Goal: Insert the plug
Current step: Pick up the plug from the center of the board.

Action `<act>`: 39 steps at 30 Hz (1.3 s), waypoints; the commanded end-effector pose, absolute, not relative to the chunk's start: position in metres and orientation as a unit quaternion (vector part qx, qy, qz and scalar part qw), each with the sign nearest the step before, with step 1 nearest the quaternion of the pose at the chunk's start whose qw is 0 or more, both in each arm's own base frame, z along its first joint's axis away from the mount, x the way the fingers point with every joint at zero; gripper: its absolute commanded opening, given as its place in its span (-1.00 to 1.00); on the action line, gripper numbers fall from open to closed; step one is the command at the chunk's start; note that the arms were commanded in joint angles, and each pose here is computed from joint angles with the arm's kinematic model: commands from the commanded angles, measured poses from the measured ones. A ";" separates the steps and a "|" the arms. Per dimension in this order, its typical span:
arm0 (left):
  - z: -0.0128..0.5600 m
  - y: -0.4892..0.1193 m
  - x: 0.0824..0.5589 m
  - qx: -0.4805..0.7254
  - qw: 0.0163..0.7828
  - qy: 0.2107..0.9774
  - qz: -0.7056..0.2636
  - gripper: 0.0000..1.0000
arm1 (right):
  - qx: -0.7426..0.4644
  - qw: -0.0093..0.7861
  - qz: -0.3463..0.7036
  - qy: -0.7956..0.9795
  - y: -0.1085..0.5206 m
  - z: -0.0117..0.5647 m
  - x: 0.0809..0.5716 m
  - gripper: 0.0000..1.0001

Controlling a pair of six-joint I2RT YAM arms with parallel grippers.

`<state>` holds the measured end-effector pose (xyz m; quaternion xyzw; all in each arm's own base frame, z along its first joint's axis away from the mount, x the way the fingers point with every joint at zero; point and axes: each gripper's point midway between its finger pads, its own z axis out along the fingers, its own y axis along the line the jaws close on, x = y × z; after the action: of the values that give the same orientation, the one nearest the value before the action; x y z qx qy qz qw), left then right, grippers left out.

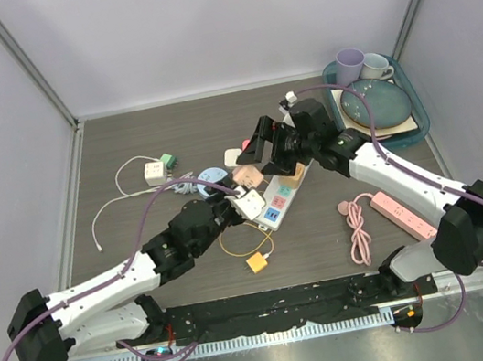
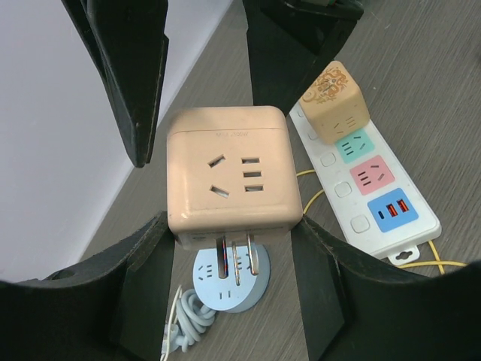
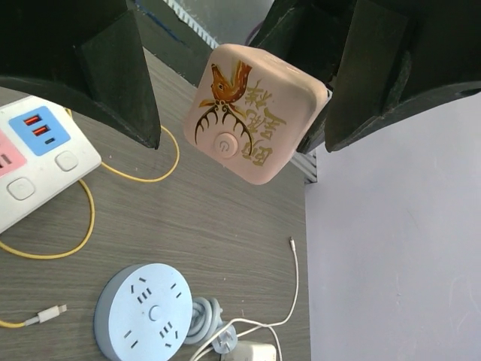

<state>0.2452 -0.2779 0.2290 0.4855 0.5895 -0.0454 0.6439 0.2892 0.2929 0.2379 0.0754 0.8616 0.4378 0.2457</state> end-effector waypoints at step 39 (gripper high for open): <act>0.224 -0.292 0.220 0.367 0.630 0.661 -0.176 0.67 | 0.054 0.305 0.508 0.804 0.296 0.234 0.276 -0.89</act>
<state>0.2342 -0.2838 0.2146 0.4258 0.6330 -0.0944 0.6396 0.2725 0.3016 0.2122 0.0911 0.8306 0.4958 0.2367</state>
